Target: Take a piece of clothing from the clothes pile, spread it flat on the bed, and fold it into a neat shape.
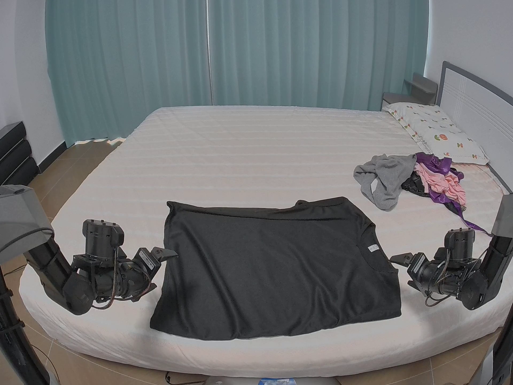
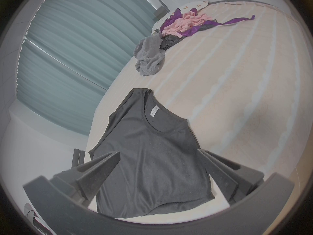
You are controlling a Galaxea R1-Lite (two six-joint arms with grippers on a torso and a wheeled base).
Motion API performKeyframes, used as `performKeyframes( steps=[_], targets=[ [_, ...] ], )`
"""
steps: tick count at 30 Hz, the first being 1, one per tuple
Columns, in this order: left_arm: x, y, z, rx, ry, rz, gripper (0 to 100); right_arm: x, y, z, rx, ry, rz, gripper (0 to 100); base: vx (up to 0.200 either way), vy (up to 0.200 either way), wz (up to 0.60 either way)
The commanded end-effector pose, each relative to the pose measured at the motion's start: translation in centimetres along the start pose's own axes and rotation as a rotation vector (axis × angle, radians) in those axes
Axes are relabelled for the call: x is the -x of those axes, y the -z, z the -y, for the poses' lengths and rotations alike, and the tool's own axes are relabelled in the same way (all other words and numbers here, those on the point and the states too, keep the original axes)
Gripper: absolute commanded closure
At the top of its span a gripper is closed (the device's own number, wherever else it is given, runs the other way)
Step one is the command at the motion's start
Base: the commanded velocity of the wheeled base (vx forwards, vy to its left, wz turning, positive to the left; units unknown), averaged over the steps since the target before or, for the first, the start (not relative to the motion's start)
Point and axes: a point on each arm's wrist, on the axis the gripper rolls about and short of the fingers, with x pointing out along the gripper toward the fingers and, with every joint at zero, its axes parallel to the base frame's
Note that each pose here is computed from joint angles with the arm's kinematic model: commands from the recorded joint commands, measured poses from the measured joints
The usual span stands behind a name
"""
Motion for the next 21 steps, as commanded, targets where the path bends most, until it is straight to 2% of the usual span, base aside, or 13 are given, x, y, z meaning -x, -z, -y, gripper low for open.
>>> performKeyframes(
  steps=[1, 5, 9, 17, 18, 21],
  targets=[
    [1.6, 1.4, -1.0, 0.001, 0.015, -0.019, 0, 1.0, 0.7, 0.5, -0.012, -0.010, -0.011, 0, -0.200, 0.000, 0.00],
    [1.9, 1.7, -1.5, 0.003, 0.002, -0.027, 0, 1.1, 0.8, 0.7, -0.013, -0.025, 0.000, 0, -0.200, 0.000, 0.00],
    [1.3, 2.5, -2.7, 0.006, -0.057, -0.061, 0, 0.8, 1.1, 1.1, -0.010, -0.034, 0.010, 0, -0.200, 0.000, 0.00],
    [-0.7, 3.2, -3.4, -0.018, -0.088, -0.059, 0, 0.9, 1.3, 1.1, -0.013, -0.036, 0.007, 0, 0.000, 0.000, 0.00],
    [-1.5, 3.9, -3.5, -0.057, -0.107, -0.040, 0, 0.8, 1.3, 1.1, -0.024, -0.036, 0.007, 0, 0.000, 0.000, 0.00],
    [-2.4, 4.6, -3.9, -0.095, -0.141, -0.013, 0, 0.8, 1.3, 1.1, -0.028, -0.037, 0.007, 0, 0.000, 0.000, 0.00]
  ],
)
